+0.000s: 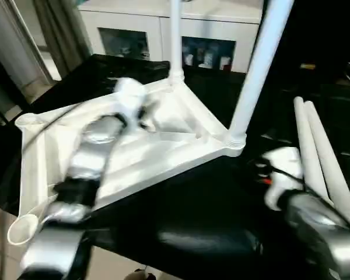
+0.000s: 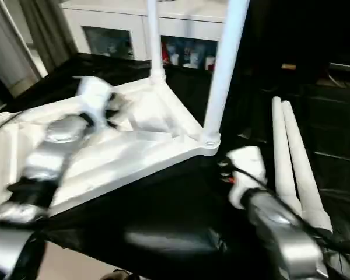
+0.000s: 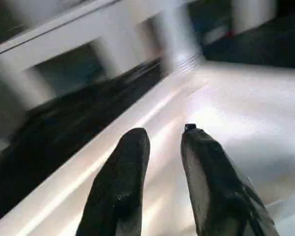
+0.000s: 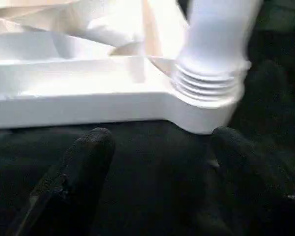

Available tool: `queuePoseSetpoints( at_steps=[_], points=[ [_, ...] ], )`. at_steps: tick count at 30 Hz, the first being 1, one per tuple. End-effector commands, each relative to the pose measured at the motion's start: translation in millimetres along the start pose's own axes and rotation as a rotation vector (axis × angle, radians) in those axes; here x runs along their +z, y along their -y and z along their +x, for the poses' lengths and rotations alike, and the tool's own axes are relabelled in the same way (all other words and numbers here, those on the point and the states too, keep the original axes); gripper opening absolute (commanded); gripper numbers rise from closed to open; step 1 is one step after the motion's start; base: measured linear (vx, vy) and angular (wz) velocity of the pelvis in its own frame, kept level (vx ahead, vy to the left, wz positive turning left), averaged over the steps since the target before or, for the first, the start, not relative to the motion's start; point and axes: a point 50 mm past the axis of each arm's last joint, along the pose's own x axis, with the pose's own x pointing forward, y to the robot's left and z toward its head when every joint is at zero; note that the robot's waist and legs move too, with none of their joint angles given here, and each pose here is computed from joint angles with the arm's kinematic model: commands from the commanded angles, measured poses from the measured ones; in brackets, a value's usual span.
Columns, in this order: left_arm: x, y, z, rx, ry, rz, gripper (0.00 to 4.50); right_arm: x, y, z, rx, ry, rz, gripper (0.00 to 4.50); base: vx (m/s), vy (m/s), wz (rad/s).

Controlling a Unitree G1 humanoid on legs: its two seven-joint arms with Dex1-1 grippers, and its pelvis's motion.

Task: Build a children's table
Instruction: Rotate leg to tighten

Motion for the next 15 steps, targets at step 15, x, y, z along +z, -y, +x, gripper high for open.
queuePoseSetpoints(
  at_steps=[15],
  points=[
    [-70.5,-67.1,-61.2,0.252,-0.374,0.061,0.39,0.4,-21.5,35.7,0.004,-0.02,0.041,2.32,0.0,0.0,0.0]
  ],
)
